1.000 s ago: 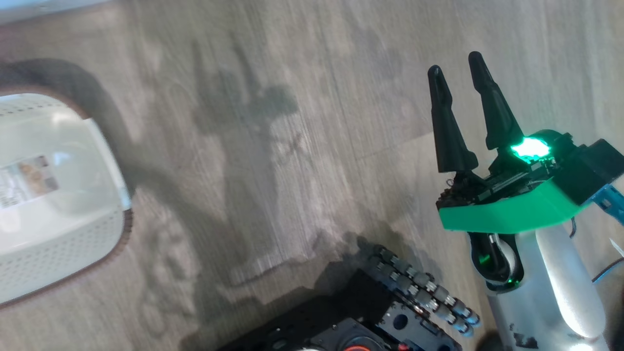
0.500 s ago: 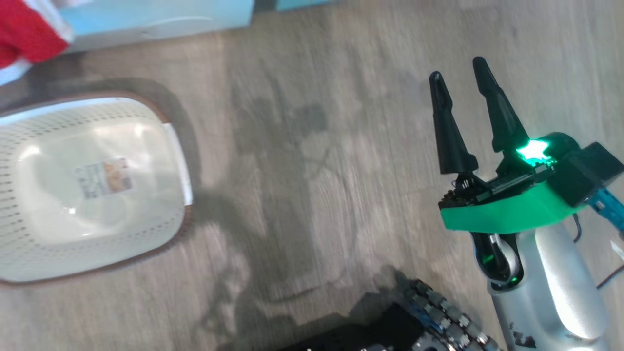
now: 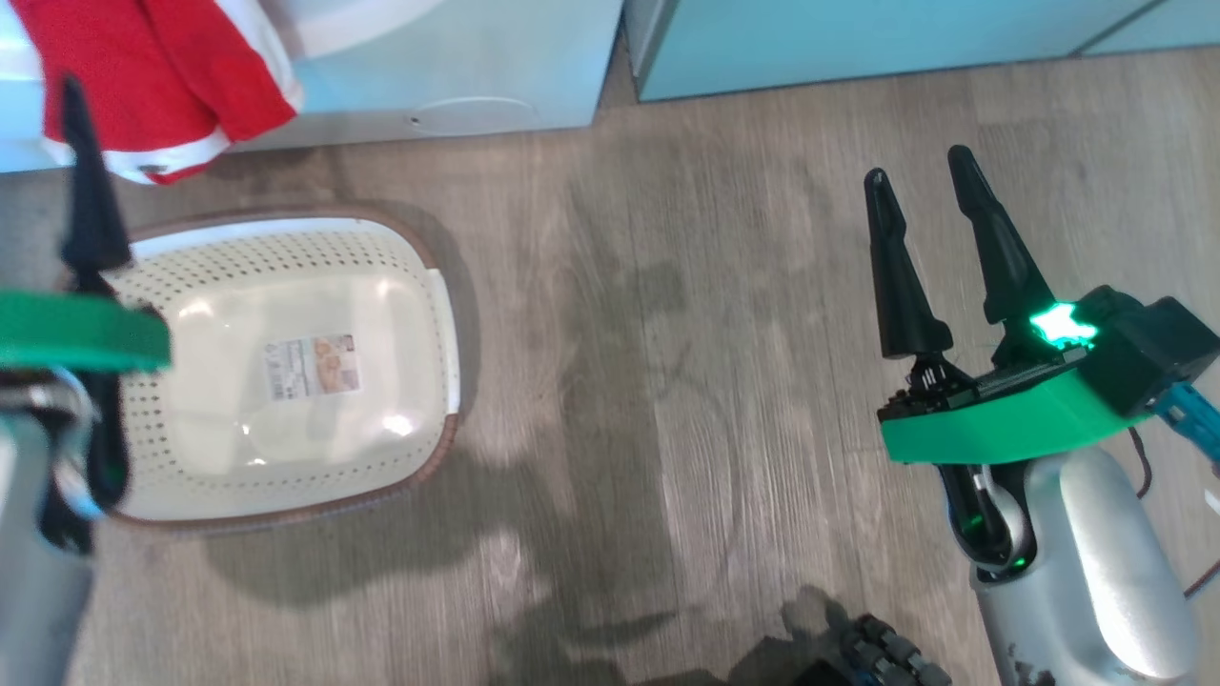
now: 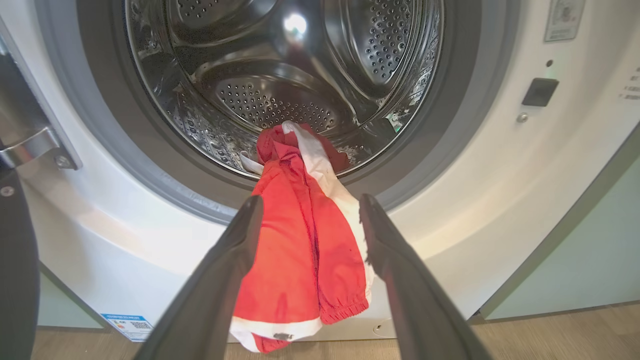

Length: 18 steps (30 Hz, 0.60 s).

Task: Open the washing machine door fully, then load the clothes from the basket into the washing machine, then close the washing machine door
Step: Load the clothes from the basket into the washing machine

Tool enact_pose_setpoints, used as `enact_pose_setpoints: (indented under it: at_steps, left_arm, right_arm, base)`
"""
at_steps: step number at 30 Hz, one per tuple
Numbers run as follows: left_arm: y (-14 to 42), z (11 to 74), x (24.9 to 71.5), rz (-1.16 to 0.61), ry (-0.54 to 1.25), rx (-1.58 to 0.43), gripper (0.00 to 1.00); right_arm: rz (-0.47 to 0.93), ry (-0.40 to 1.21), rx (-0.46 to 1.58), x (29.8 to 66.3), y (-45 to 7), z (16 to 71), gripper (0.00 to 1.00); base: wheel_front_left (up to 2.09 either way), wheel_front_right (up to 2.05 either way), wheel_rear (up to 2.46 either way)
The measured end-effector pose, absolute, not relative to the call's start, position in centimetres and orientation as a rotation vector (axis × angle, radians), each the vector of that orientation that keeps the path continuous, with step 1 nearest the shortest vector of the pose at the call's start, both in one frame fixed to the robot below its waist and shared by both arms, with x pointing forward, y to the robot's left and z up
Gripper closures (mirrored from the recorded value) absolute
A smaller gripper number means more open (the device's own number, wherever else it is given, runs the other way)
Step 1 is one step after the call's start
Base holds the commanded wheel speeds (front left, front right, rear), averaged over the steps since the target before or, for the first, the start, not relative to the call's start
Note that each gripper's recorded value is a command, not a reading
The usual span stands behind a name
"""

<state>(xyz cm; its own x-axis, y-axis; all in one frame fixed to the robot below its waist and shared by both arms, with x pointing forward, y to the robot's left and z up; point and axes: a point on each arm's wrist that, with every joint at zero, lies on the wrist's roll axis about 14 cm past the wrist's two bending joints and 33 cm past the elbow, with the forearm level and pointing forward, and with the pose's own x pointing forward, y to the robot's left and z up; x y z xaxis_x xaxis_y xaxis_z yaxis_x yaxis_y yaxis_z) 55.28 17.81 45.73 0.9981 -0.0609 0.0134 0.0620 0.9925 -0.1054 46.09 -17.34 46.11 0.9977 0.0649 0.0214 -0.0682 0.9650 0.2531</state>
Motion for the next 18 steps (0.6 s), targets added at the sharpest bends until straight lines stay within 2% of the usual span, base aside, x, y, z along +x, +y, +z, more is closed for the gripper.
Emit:
enact_pose_setpoints:
  at_steps: [6,18]
  left_arm:
    - [16.9,46.8,51.0,-0.058,-0.019,-0.118,0.00]
    - [16.1,49.3,46.9,-0.074,-0.060,-0.132,0.00]
  right_arm:
    - [0.079,-0.006,0.251,45.7,-16.9,46.5,0.00]
    - [0.094,-0.014,0.250,44.4,-16.4,48.1,0.00]
  base:
    - [0.00,0.00,0.00]
    - [0.00,0.00,0.00]
